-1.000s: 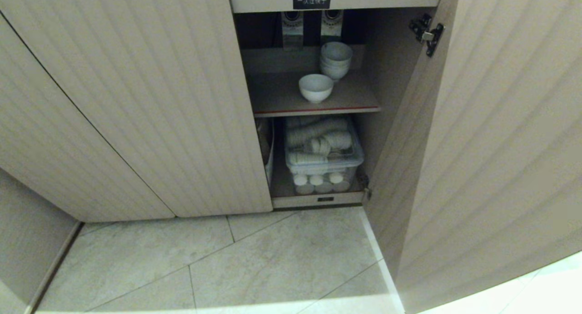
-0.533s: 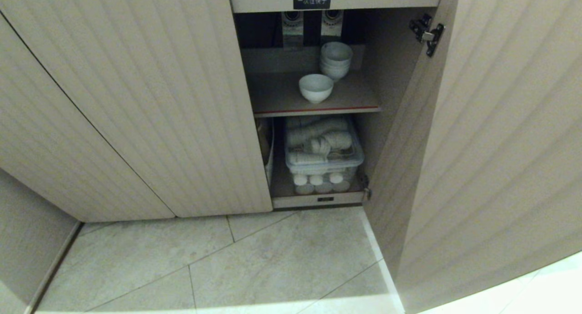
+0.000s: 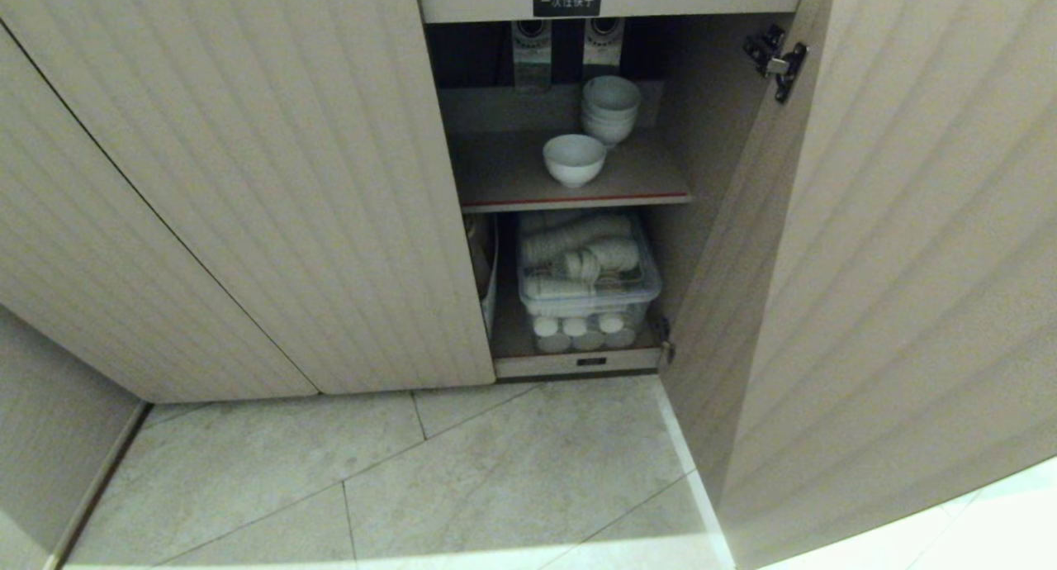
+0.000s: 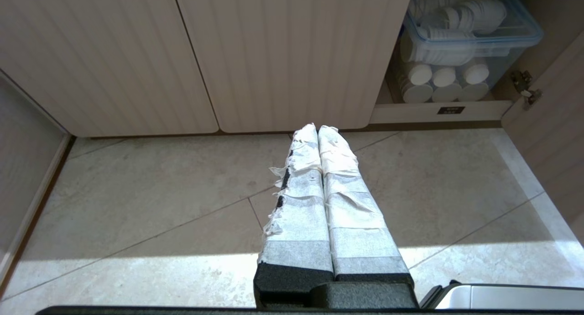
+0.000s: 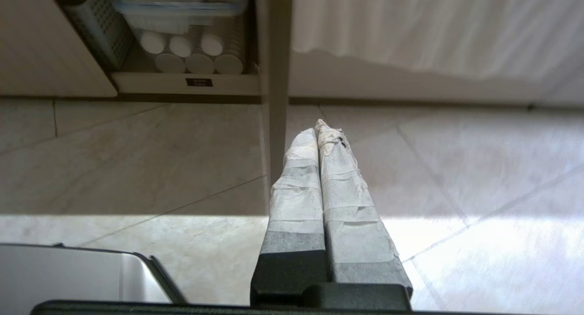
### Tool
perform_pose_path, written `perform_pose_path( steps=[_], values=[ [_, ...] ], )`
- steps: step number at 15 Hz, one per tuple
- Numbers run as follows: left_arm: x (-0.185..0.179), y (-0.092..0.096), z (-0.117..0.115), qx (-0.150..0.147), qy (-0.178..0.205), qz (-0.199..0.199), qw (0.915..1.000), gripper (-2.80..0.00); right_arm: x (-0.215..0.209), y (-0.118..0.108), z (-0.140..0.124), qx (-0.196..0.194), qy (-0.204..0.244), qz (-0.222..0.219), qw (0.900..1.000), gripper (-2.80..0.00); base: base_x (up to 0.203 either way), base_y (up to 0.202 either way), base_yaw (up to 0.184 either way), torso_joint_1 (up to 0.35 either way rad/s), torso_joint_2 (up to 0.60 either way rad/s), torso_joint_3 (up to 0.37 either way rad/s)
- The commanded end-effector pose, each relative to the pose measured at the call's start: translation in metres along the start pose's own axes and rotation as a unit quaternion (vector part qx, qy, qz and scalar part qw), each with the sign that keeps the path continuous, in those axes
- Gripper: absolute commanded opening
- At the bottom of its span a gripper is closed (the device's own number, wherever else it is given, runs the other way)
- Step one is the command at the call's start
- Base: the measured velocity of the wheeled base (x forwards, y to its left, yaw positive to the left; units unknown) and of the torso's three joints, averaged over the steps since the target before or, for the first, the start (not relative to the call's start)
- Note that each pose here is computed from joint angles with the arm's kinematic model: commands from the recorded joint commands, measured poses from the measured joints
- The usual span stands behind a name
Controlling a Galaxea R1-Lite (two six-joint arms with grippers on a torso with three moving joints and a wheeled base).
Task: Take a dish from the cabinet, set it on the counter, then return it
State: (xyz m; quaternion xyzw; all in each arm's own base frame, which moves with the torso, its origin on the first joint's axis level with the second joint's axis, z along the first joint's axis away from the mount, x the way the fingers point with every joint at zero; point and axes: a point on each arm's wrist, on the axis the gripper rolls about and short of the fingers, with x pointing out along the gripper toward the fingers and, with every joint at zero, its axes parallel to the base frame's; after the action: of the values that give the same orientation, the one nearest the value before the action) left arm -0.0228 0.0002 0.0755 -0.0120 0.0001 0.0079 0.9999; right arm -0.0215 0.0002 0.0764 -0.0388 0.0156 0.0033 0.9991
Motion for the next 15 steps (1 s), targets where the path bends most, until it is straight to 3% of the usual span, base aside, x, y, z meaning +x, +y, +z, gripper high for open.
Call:
perform_pose_path(
  steps=[1,2,6,11,12,13,15],
  values=[
    [0.000,0.000,0.000,0.000,0.000,0.001,1.0000,-2.80,0.003,-0.001,0.008,0.023,0.025,-0.006,0.999,-2.80,0.000,0.000,0.000,0.000,0.00,0.000],
    [0.000,0.000,0.000,0.000,0.000,0.001,1.0000,-2.80,0.004,-0.002,0.014,0.026,0.038,-0.014,0.999,-2.80,0.000,0.000,0.000,0.000,0.00,0.000],
    [0.000,0.000,0.000,0.000,0.000,0.001,1.0000,-2.80,0.007,-0.007,0.032,0.024,0.068,-0.117,0.991,-2.80,0.000,0.000,0.000,0.000,0.00,0.000],
    [0.000,0.000,0.000,0.000,0.000,0.001,1.0000,-2.80,0.022,-0.011,0.058,0.075,0.104,-0.212,0.969,-2.80,0.000,0.000,0.000,0.000,0.00,0.000],
    [0.000,0.000,0.000,0.000,0.000,0.001,1.0000,-2.80,0.025,-0.012,0.060,0.079,0.112,-0.215,0.967,-2.80,0.000,0.000,0.000,0.000,0.00,0.000],
    [0.000,0.000,0.000,0.000,0.000,0.001,1.0000,-2.80,0.027,-0.012,0.061,0.081,0.110,-0.197,0.971,-2.80,0.000,0.000,0.000,0.000,0.00,0.000],
    [0.000,0.000,0.000,0.000,0.000,0.001,1.0000,-2.80,0.030,-0.009,0.069,0.081,0.095,-0.127,0.984,-2.80,0.000,0.000,0.000,0.000,0.00,0.000]
  ],
)
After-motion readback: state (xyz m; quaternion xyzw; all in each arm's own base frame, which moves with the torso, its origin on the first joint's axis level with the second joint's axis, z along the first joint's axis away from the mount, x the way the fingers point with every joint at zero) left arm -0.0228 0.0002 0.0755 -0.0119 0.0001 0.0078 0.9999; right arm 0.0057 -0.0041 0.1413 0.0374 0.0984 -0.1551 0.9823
